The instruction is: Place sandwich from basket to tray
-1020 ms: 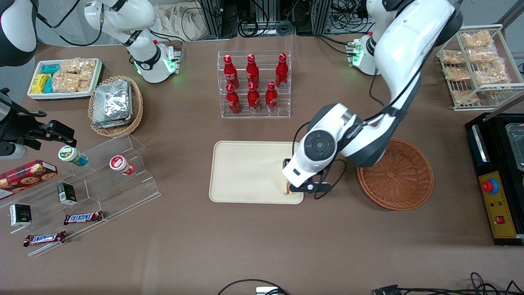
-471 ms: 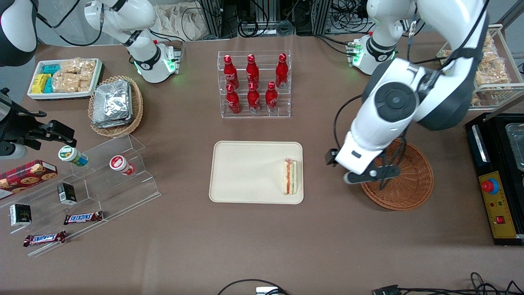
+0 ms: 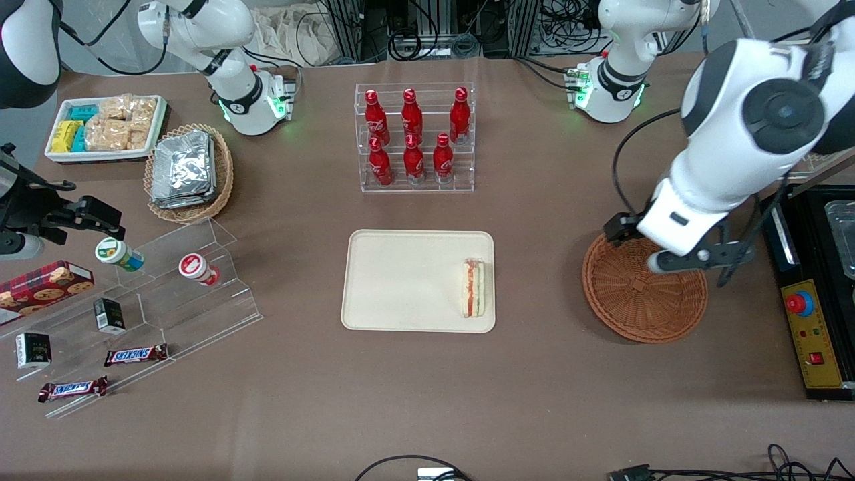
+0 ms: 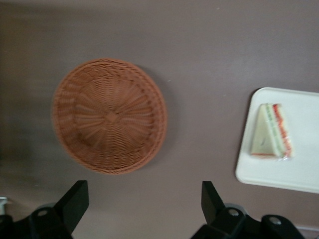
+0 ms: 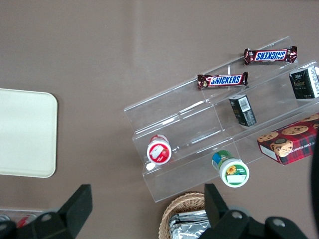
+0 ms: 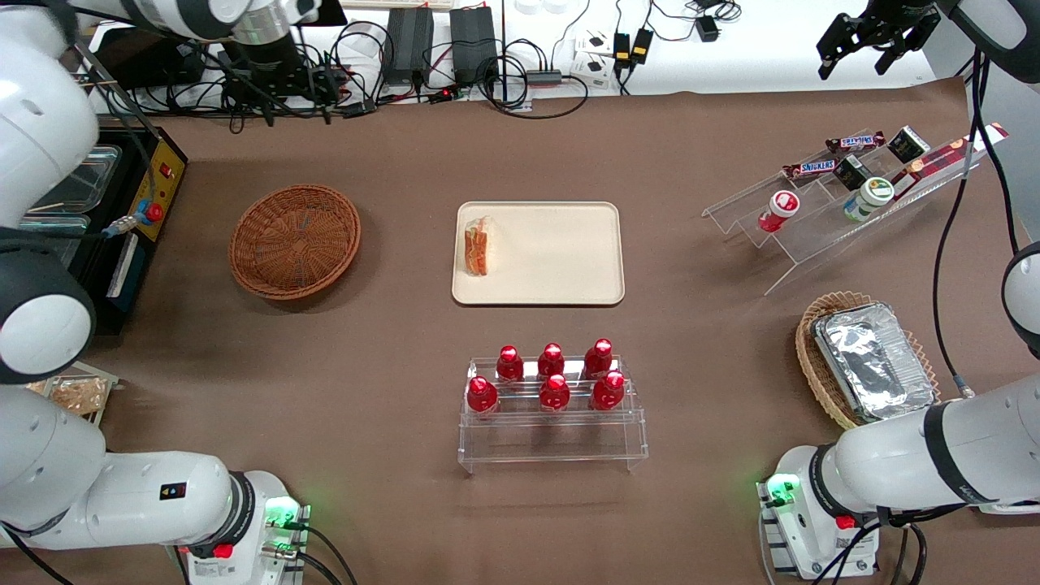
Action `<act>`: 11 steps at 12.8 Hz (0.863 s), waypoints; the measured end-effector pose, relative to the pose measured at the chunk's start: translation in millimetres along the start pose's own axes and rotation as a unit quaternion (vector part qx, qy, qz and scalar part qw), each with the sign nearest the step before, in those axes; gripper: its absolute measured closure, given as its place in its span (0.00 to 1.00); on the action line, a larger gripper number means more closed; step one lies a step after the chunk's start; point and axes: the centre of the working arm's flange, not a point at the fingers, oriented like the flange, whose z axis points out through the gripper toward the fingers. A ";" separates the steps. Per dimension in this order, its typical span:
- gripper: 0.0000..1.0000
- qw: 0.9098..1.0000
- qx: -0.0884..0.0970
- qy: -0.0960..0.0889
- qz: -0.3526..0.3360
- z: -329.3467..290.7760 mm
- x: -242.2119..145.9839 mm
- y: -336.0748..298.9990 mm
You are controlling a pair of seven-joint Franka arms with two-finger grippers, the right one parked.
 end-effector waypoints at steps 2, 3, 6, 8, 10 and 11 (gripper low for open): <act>0.00 1.000 0.002 0.002 0.017 -9.2 -13.0 -38.3; 0.00 1.000 0.000 0.003 0.028 -12.5 -17.7 -58.9; 0.00 0.999 -0.005 -0.002 0.053 -14.0 -22.2 -112.6; 0.00 0.999 -0.010 -0.006 0.053 -11.1 -20.0 -133.2; 0.00 0.999 -0.012 -0.007 0.049 -9.0 -18.8 -142.2; 0.00 0.999 -0.012 -0.008 0.049 -8.4 -18.2 -142.2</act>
